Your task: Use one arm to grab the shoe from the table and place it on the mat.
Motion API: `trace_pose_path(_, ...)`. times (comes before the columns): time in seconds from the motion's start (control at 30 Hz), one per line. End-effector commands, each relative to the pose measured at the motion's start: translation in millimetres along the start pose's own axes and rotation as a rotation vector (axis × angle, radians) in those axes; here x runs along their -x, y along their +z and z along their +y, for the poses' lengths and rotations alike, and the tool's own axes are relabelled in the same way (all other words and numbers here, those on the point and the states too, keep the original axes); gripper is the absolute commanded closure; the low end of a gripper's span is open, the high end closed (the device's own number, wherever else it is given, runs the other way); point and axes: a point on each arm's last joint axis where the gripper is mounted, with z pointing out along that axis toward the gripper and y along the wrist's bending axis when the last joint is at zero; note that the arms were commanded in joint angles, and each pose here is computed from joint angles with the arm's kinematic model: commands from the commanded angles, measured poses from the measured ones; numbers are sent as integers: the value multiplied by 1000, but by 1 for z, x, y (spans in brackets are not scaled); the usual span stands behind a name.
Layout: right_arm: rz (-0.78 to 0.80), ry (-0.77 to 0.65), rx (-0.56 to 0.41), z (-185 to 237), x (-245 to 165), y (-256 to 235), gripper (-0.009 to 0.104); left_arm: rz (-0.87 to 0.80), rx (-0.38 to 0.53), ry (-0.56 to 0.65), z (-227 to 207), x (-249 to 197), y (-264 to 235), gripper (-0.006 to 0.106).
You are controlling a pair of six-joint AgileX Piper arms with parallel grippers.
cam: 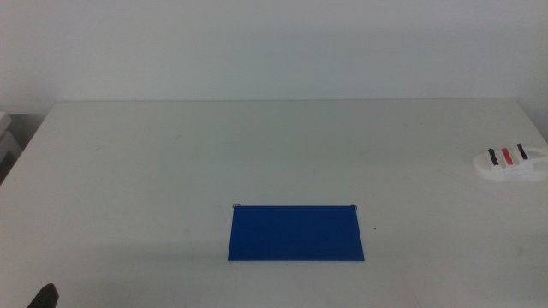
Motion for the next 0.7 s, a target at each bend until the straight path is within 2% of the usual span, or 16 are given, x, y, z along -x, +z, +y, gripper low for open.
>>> trace_pose_path(0.0, -90, -12, -8, -1, 13, -3, 3, -87, -1, -11, 0, 6, -1, 7)
trace_pose_path(0.37, 115, -3, 14, -4, 79, 4, 3, -87, -1, -11, 0, 6, -1, 7)
trace_pose_path(0.53, 296, -8, 29, -5, 106, 22, 3, -87, -1, -11, 0, 6, -1, 7)
trace_pose_path(0.67, 379, -14, 26, -8, 134, 47, 3, -87, -1, -11, 0, 6, -1, 7)
